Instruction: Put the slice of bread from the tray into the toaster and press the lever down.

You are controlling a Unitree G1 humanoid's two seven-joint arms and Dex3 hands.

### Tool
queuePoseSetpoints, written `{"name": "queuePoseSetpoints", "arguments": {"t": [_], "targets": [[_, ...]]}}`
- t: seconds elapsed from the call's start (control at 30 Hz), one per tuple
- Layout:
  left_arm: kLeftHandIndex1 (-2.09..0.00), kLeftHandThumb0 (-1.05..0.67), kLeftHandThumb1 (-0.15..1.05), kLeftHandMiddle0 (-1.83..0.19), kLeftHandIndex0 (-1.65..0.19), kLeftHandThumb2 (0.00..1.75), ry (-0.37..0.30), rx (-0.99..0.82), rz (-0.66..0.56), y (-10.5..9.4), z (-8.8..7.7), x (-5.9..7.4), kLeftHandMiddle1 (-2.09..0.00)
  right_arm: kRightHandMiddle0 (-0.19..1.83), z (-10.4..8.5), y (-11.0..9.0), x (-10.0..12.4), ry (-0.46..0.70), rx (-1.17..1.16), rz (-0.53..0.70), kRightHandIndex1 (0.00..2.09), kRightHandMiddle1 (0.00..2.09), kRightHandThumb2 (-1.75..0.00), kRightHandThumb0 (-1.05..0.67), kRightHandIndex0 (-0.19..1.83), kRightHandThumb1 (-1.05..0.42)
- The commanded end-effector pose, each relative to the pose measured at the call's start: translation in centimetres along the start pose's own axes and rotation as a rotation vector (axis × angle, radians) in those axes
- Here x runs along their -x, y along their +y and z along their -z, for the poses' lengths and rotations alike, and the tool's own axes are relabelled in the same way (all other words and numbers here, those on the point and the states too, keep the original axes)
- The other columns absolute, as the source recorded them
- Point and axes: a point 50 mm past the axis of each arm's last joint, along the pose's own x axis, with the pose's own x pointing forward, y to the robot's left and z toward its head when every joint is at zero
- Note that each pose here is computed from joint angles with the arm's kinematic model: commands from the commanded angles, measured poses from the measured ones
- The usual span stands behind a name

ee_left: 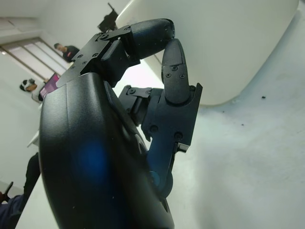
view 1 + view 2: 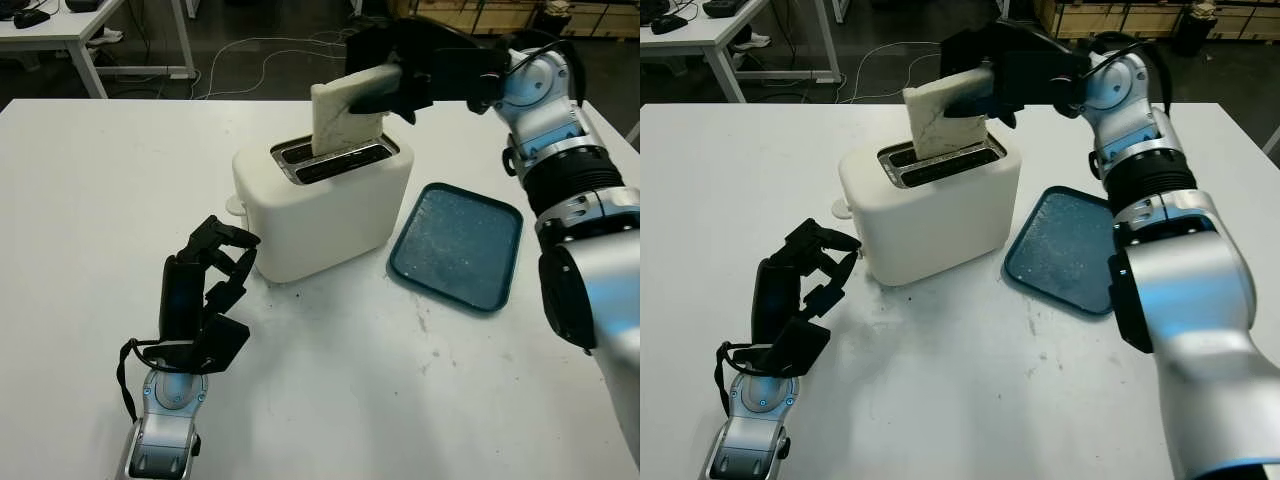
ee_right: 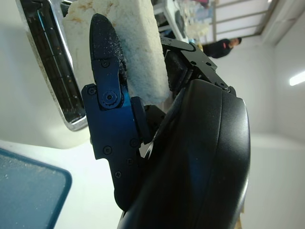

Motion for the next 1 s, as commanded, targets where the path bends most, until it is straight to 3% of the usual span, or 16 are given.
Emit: {"name": "queuePoseSetpoints", "arguments": {"t": [0.0,0.4,0.8,0.93,0.97], "targets": [[-1.29,-0.34,0.92,-0.61,-0.54,0.46,-0.003,0.004,0.000,-0.1,0.0,0.0,-1.75,0.99,0.1,0.0,0.0,0.005,-0.028,0.000,1.75,1.75,-0.20,-0.62,1.15,-0.92],[-1.30,-0.33,0.92,-0.62,-0.54,0.46,-0.006,-0.001,-0.004,0.0,0.0,0.0,-1.75,0.96,2.1,3.6,-0.5,0.069,-0.059,-0.139,1.75,1.75,-0.19,-0.52,1.15,-0.92],[-1.30,-0.34,0.92,-0.61,-0.54,0.46,-0.005,0.009,-0.005,-0.1,0.0,0.1,-1.75,0.96,2.3,4.3,-0.6,0.089,0.031,-0.158,1.75,1.75,-0.21,-0.54,1.14,-0.92],[-1.30,-0.33,0.92,-0.60,-0.53,0.47,-0.003,0.012,-0.005,-0.1,-0.1,0.1,-1.75,0.76,2.4,4.8,-0.2,0.065,0.215,-0.111,1.73,1.72,-0.07,-0.66,0.90,-0.91],[-1.29,-0.33,0.92,-0.60,-0.53,0.47,-0.006,0.011,-0.006,0.0,0.0,0.1,-1.75,0.72,2.3,4.9,-0.1,0.059,0.278,-0.108,1.73,1.50,-0.03,-0.72,0.68,-0.89]]}}
